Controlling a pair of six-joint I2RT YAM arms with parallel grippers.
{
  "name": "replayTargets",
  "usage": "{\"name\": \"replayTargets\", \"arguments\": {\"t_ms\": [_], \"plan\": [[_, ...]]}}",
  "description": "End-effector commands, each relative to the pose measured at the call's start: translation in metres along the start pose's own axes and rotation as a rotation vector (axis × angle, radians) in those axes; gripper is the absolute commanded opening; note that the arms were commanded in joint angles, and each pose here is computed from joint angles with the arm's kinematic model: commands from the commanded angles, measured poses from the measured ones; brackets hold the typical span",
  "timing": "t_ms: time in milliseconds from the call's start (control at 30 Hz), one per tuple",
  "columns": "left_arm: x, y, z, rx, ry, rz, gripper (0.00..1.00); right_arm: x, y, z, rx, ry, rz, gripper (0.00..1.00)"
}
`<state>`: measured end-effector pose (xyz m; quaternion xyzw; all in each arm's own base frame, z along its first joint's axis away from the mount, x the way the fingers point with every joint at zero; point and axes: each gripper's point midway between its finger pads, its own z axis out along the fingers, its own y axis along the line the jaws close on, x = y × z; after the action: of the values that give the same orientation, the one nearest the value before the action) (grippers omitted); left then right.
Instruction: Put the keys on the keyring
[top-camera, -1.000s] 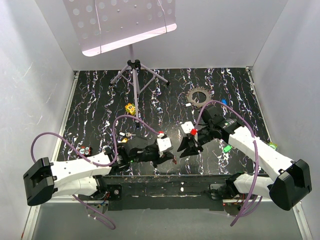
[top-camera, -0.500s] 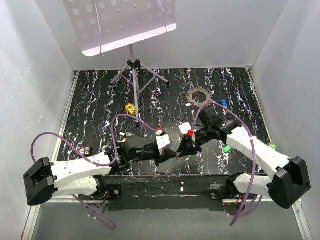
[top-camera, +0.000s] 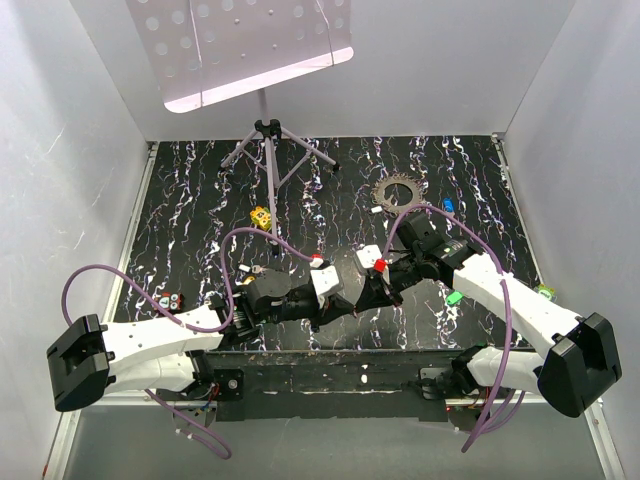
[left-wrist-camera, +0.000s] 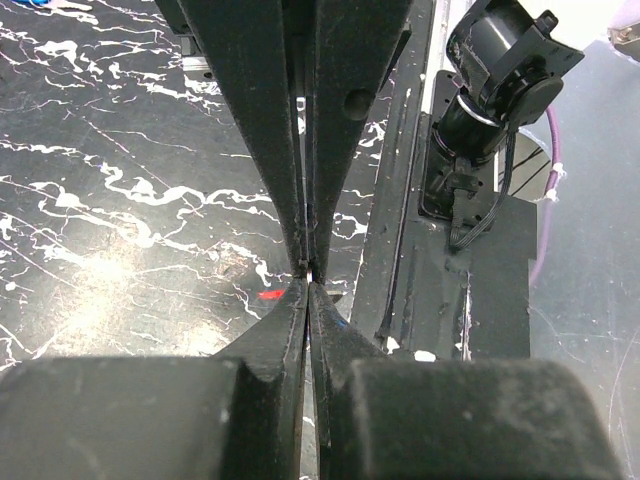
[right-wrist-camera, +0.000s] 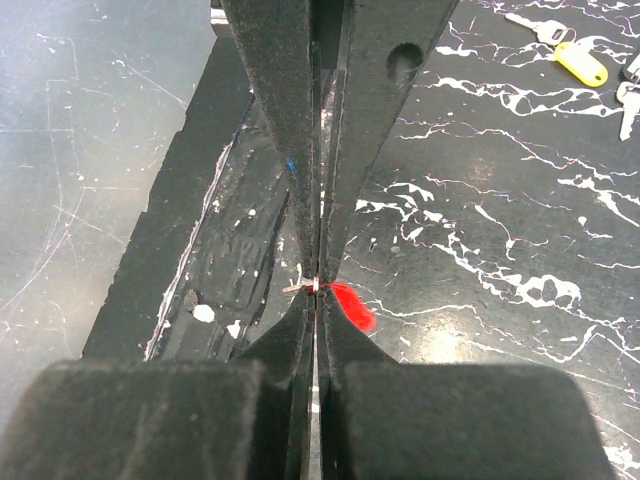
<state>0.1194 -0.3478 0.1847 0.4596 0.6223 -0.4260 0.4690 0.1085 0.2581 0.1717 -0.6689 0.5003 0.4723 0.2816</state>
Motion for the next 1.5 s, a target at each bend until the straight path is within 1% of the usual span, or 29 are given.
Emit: {"name": "replayTargets", "arguments": {"t_ms": [0,67,100,167,200,267,300,400,500,633,767,800,967,1067,1133,1167,1267,1467], "plan": [[-0.005,0.003,-0.004,-0.027,-0.034,-0.014,0.0,-0.01,0.004,0.0,-0.022,-0.023,-0.017,0.01],[-0.006,0.003,-0.006,-0.032,-0.046,-0.025,0.0,-0.01,0.006,0.0,-0.026,-0.024,-0.023,0.01],[-0.006,0.005,-0.008,-0.044,-0.054,-0.034,0.03,-0.011,0.006,0.0,-0.027,-0.025,-0.027,0.01],[-0.006,0.007,-0.011,-0.064,-0.065,-0.054,0.23,-0.012,0.007,0.0,-0.033,-0.03,-0.027,0.01],[-0.008,0.006,-0.014,-0.065,-0.078,-0.064,0.35,-0.012,0.007,0.0,-0.034,-0.029,-0.03,0.01],[-0.006,0.004,-0.02,-0.063,-0.084,-0.073,0.56,-0.011,0.007,0.0,-0.035,-0.029,-0.034,0.01],[-0.005,0.004,-0.024,-0.068,-0.082,-0.073,0.69,-0.011,0.008,0.0,-0.036,-0.029,-0.034,0.01],[0.0,0.004,-0.036,-0.086,-0.088,-0.063,0.77,-0.01,0.01,0.0,-0.046,-0.033,-0.047,0.01],[0.001,0.004,-0.043,-0.091,-0.11,-0.051,0.76,-0.008,0.015,0.001,-0.062,-0.049,-0.087,0.01],[-0.001,-0.001,-0.04,-0.06,-0.13,-0.046,0.7,-0.008,0.024,0.004,-0.106,-0.093,-0.143,0.01],[0.004,-0.007,-0.031,-0.012,-0.097,-0.047,0.64,-0.003,0.035,0.006,-0.151,-0.125,-0.228,0.01],[0.004,-0.007,-0.03,-0.009,-0.093,-0.046,0.6,-0.002,0.036,0.007,-0.156,-0.127,-0.241,0.01],[0.004,-0.006,-0.03,-0.014,-0.112,-0.036,0.53,-0.004,0.04,0.004,-0.168,-0.16,-0.283,0.01],[0.001,-0.006,-0.031,-0.013,-0.129,-0.025,0.49,-0.008,0.043,0.0,-0.167,-0.192,-0.333,0.01],[0.001,-0.007,-0.032,-0.01,-0.134,-0.021,0.49,-0.01,0.046,-0.004,-0.162,-0.218,-0.386,0.01],[0.002,-0.007,-0.032,-0.006,-0.133,-0.016,0.46,-0.009,0.048,-0.005,-0.16,-0.224,-0.419,0.01],[0.003,-0.008,-0.032,0.001,-0.139,-0.011,0.46,-0.002,0.048,-0.007,-0.147,-0.22,-0.478,0.01],[0.002,-0.01,-0.03,0.018,-0.15,-0.006,0.45,0.004,0.045,-0.008,-0.14,-0.204,-0.475,0.01]]}}
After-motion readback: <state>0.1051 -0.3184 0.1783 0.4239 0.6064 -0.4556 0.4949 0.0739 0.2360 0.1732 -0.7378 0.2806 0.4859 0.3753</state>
